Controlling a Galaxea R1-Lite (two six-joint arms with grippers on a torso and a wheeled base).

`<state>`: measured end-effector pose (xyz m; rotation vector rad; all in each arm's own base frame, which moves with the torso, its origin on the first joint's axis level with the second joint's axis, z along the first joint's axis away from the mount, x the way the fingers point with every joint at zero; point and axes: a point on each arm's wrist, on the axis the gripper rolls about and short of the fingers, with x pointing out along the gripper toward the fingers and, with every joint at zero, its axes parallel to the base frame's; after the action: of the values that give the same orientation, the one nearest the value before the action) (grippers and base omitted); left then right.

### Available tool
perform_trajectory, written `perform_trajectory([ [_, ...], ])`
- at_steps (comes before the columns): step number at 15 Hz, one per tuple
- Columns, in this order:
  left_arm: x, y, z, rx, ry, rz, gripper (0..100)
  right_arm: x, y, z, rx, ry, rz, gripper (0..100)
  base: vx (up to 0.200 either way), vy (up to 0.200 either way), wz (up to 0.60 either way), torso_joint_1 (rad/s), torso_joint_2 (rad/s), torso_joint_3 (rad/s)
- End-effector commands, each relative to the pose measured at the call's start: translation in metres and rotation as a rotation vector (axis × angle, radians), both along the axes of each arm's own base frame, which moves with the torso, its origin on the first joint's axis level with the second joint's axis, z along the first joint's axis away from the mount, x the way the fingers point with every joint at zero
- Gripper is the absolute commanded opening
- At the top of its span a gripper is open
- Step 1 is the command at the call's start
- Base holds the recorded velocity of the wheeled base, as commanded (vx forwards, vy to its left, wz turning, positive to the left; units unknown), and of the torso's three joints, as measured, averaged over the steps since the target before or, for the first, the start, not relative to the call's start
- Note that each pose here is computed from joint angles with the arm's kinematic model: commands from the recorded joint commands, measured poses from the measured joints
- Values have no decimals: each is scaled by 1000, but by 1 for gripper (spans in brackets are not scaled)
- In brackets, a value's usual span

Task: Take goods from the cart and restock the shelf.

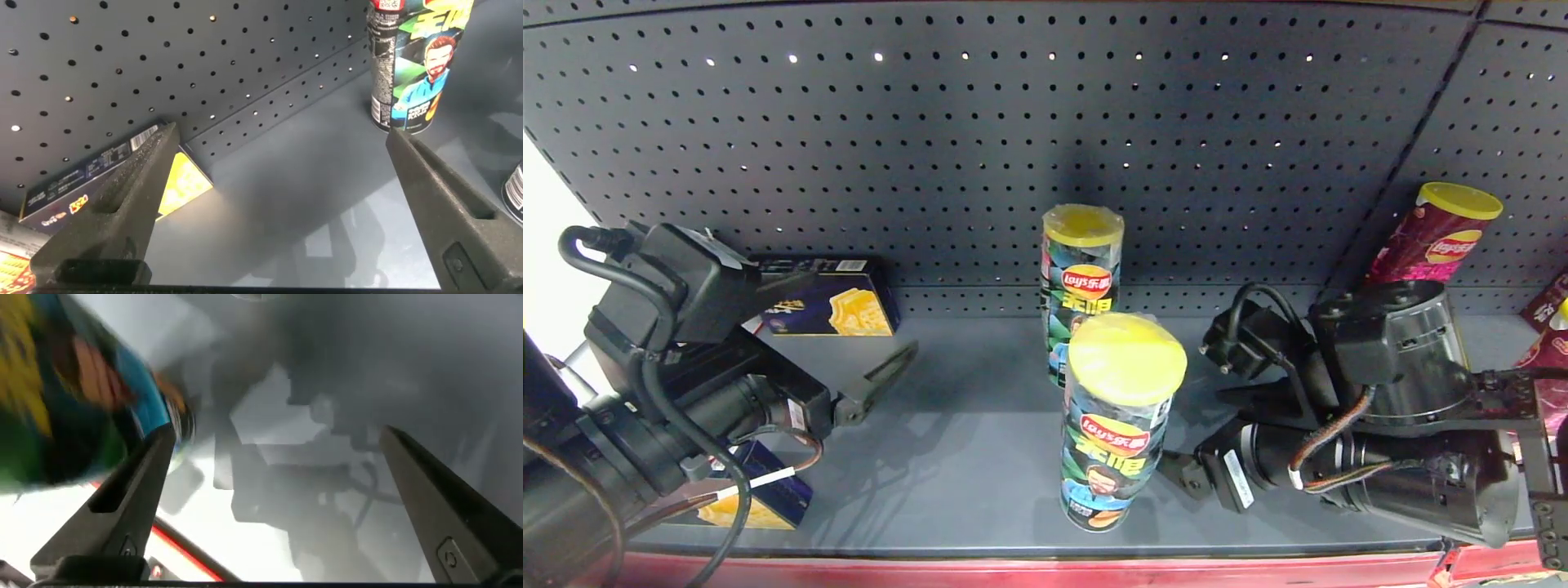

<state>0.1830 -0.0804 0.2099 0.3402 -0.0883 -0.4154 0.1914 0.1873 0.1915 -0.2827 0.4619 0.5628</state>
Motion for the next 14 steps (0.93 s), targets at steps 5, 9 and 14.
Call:
perform_trajectory([
  [5, 0, 0, -3, 4, 10, -3, 100, -33, -27, 4, 22, -16, 30, 100, 0, 0, 0, 0, 0, 0],
  [9, 1, 0, -3, 5, 13, -1, 100, -33, -5, 11, 36, -30, 87, 100, 0, 0, 0, 0, 0, 0],
  [14, 0, 0, -3, 5, 13, 0, 100, -21, 10, 9, 27, -21, 90, 100, 0, 0, 0, 0, 0, 0],
])
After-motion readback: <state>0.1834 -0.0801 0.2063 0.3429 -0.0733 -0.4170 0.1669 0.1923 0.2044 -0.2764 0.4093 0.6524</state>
